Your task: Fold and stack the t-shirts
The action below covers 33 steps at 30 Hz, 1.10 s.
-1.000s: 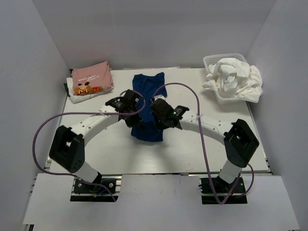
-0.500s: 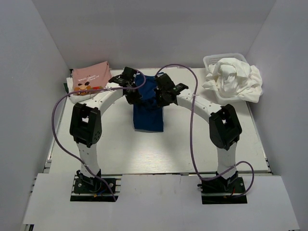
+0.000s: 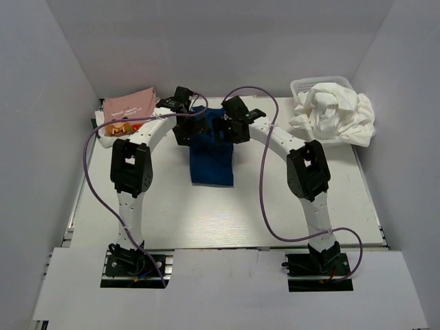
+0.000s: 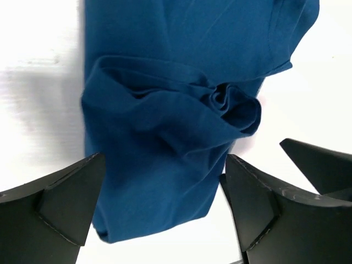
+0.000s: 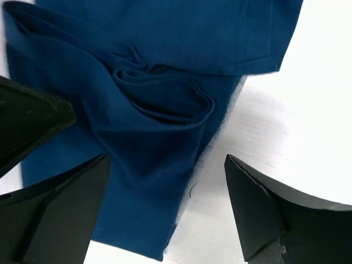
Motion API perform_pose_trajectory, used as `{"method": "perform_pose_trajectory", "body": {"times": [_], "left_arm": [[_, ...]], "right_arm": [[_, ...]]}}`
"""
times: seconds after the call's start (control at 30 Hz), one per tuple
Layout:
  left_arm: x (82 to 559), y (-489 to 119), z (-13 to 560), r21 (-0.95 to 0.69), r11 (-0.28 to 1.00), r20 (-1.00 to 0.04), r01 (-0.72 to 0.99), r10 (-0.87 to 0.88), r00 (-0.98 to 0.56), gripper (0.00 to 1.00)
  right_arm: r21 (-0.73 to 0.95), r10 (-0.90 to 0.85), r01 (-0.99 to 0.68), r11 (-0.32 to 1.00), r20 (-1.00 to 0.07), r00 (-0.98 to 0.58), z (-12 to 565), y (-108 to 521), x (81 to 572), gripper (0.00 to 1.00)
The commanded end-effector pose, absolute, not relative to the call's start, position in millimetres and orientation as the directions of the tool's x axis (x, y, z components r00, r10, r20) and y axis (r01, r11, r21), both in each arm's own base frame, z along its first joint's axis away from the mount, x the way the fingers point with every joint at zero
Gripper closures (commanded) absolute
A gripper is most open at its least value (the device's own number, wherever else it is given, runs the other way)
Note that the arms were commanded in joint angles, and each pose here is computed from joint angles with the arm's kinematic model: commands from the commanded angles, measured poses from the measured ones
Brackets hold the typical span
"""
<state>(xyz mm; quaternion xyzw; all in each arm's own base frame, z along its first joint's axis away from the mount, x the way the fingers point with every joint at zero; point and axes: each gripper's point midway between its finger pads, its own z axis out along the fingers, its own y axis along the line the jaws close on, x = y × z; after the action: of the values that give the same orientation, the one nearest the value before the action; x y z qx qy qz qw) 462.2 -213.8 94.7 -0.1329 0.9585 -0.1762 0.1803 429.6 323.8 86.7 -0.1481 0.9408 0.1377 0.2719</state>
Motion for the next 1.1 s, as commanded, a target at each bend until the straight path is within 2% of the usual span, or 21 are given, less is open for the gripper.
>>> {"method": "perform_pose_trajectory", "body": {"times": [0.0, 0.07, 0.17, 0.2, 0.33, 0.5, 0.7, 0.8, 0.93, 0.97, 1.07], "left_arm": [[457.3, -203.5, 142.7, -0.396, 0.905, -0.362, -0.154, -0.308, -0.880, 0.00], [450.1, -193.5, 147.1, -0.383, 0.908, -0.365, -0.170, -0.318, -0.875, 0.00], [426.2, -176.1, 153.0, -0.349, 0.917, -0.357, -0.191, -0.319, -0.878, 0.00], [411.4, -167.9, 153.4, -0.330, 0.922, -0.357, -0.202, -0.320, -0.877, 0.00], [373.0, -142.3, 144.5, -0.289, 0.925, -0.330, -0.246, -0.338, -0.881, 0.00], [333.4, -135.0, 118.4, -0.288, 0.918, -0.225, -0.271, -0.341, -0.913, 0.00], [333.0, -143.6, 122.0, -0.336, 0.911, -0.220, -0.239, -0.323, -0.921, 0.00], [333.6, -147.1, 121.2, -0.354, 0.912, -0.225, -0.209, -0.300, -0.927, 0.00], [330.9, -149.6, 113.3, -0.370, 0.914, -0.233, -0.167, -0.266, -0.935, 0.00], [327.0, -150.2, 110.4, -0.376, 0.911, -0.227, -0.166, -0.264, -0.937, 0.00], [326.0, -151.7, 103.9, -0.386, 0.908, -0.224, -0.162, -0.263, -0.938, 0.00]], "right_arm": [[0.263, -0.185, -0.410, 0.873, -0.600, -0.779, 134.5, 339.2, 423.8, 0.10], [0.304, -0.200, -0.458, 0.836, -0.607, -0.769, 139.7, 346.5, 409.6, 0.10], [0.371, -0.240, -0.502, 0.782, -0.564, -0.790, 120.5, 350.6, 377.6, 0.10], [0.387, -0.220, -0.523, 0.759, -0.603, -0.766, 126.6, 360.7, 382.9, 0.10], [0.424, -0.207, -0.549, 0.720, -0.624, -0.753, 125.7, 379.6, 388.5, 0.10], [0.515, -0.084, -0.482, 0.709, -0.618, -0.782, 117.1, 407.8, 420.4, 0.10], [0.512, 0.030, -0.328, 0.794, -0.571, -0.820, 78.1, 406.3, 463.6, 0.10], [0.537, 0.059, -0.291, 0.792, -0.542, -0.839, 85.3, 393.8, 478.8, 0.10], [0.451, 0.019, -0.332, 0.828, -0.616, -0.788, 105.0, 373.1, 466.9, 0.10], [0.448, 0.030, -0.346, 0.824, -0.646, -0.763, 129.1, 368.7, 464.1, 0.10], [0.430, 0.046, -0.322, 0.844, -0.655, -0.754, 147.5, 341.2, 438.8, 0.10]]}}
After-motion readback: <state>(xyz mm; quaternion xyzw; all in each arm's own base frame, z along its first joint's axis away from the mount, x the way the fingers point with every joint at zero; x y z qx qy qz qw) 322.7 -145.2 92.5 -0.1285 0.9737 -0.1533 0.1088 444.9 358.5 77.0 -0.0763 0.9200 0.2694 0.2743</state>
